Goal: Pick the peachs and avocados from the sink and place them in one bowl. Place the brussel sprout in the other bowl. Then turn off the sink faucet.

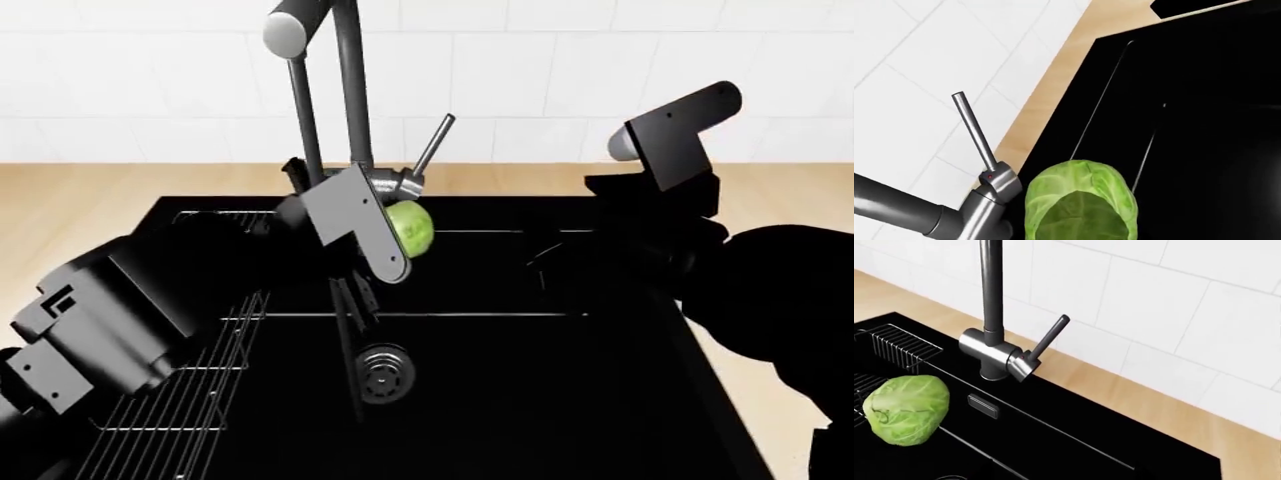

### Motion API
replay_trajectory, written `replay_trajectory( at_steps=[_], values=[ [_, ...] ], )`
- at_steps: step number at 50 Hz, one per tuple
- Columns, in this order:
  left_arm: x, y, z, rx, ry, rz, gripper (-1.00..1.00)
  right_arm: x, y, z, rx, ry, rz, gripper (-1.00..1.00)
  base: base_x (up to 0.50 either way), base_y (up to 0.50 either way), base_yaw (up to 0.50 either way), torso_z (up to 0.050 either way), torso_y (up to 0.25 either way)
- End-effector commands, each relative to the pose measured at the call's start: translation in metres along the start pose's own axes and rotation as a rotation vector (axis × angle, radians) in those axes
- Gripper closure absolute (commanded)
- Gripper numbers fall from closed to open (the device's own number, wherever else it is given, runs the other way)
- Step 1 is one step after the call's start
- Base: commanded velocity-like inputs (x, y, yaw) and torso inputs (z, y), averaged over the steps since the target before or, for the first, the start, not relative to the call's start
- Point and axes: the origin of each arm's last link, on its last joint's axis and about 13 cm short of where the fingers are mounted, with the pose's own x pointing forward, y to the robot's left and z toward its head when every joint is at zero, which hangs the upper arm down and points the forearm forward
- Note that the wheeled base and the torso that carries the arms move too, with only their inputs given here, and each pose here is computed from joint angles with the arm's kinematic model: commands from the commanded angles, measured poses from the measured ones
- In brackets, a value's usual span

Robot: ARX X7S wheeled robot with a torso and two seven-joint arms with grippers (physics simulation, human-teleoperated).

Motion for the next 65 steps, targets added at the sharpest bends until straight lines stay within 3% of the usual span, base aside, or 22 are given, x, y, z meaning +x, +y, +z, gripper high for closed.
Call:
replay_trajectory(
  at_steps=[1,5,12,26,36,42,48,55,65],
  values=[
    [-0.009,-0.005,-0.002,-0.055,-0.054,0.060,1.00,-0.001,0.002,-0.001,-0.010,-0.005,-0.011,-1.00,-0.50,0.00,0.00,0.000,0.000],
    [-0.015,-0.003,0.003,-0.075,-0.112,0.129,1.00,-0.003,0.005,0.002,-0.019,-0.017,-0.021,-1.00,-0.50,0.00,0.00,0.000,0.000],
    [-0.024,-0.010,0.006,-0.095,-0.166,0.219,1.00,-0.008,0.008,0.006,0.037,-0.078,-0.055,-1.00,-0.50,0.00,0.00,0.000,0.000],
    [-0.031,-0.015,0.007,-0.099,-0.184,0.266,1.00,-0.013,0.009,0.007,0.065,-0.114,-0.068,-1.00,-0.50,0.00,0.00,0.000,0.000],
    [-0.032,0.000,0.007,-0.180,-0.176,0.573,1.00,-0.011,0.010,0.009,0.087,-0.179,-0.125,-1.00,-0.50,0.00,0.00,0.000,0.000],
    [-0.034,-0.002,0.010,-0.223,-0.241,0.702,1.00,-0.004,0.014,0.002,0.104,-0.213,-0.134,-1.00,-0.50,0.00,0.00,0.000,0.000],
    [-0.038,-0.006,0.013,-0.235,-0.273,0.745,1.00,-0.002,0.016,-0.002,0.137,-0.264,-0.153,-1.00,-0.50,0.00,0.00,0.000,0.000],
    [-0.040,-0.012,0.011,-0.320,-0.327,0.824,1.00,0.004,0.020,-0.003,0.195,-0.342,-0.206,-1.00,-0.47,0.05,0.00,0.000,0.000],
    [-0.035,-0.014,0.006,-0.366,-0.338,0.872,1.00,0.013,0.022,-0.004,0.242,-0.356,-0.234,-1.00,0.00,0.15,0.00,0.000,0.000]
  ],
)
